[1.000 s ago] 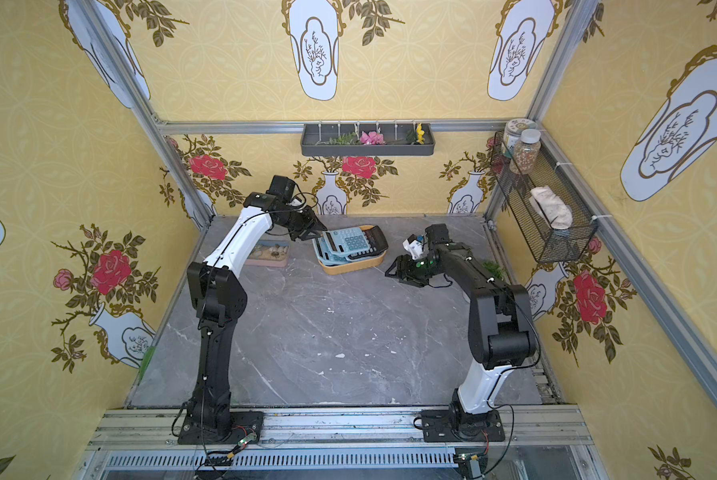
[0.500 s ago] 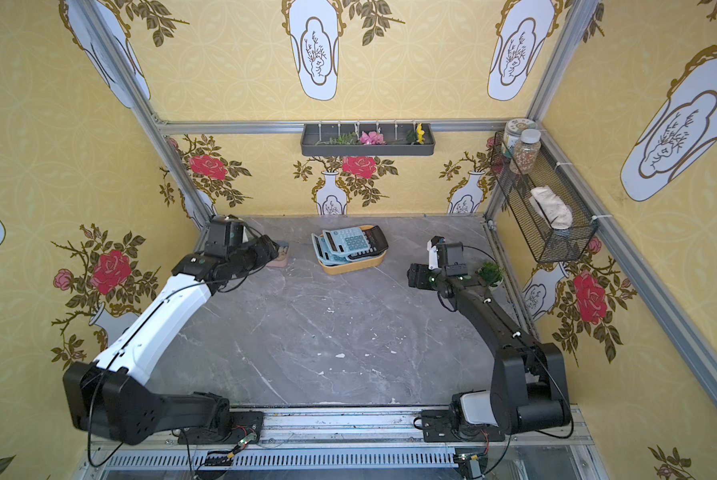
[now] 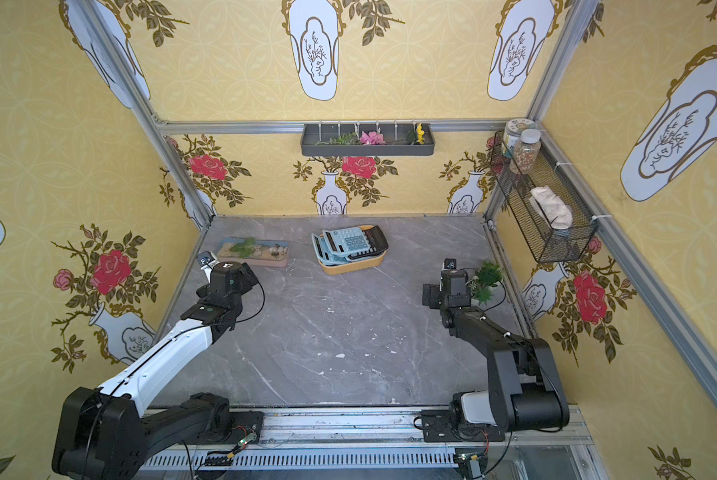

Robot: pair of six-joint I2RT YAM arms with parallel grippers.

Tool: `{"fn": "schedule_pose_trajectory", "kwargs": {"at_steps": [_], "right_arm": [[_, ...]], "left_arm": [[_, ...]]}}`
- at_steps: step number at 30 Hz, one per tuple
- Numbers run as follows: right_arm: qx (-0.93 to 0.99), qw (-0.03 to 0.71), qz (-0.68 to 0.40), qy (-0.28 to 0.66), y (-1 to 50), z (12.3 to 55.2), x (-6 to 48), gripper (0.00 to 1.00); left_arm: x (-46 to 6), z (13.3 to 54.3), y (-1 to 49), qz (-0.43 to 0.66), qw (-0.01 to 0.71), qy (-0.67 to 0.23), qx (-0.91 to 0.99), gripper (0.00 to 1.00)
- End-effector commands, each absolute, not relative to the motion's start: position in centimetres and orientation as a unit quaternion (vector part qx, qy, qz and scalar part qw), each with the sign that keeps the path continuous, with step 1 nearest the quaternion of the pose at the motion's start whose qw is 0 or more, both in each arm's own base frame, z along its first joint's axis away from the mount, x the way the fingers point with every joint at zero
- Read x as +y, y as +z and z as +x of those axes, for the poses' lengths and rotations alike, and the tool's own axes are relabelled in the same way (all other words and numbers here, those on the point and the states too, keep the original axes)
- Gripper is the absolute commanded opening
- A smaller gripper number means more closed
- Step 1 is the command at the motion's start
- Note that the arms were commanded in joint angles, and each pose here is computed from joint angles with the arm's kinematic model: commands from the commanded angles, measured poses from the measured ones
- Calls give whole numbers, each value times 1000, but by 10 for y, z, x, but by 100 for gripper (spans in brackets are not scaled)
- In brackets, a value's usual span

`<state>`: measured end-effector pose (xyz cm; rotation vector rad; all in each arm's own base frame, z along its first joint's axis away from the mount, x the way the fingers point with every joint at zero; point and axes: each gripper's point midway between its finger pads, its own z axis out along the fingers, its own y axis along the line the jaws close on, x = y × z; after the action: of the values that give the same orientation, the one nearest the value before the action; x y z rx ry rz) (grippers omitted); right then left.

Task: Put the calculator in the storage box
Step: Place the calculator in the storage box.

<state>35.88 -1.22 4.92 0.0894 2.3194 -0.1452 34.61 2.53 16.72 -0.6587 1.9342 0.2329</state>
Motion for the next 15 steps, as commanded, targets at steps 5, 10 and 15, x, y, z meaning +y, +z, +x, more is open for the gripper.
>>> {"fn": "schedule_pose_trajectory", "kwargs": {"at_steps": [5,10,15], "right_arm": [[858,507,30,-79,77,375,-7,97],[828,558,30,-42,78,354,-9,97],[824,566,18,-36,79,357,-3,97]], "left_arm": [[42,348,164,-293,550,98,776,100],[31,354,160,-260,545,63,794,100],[44,327,160,-248,544,104,795,100]]}}
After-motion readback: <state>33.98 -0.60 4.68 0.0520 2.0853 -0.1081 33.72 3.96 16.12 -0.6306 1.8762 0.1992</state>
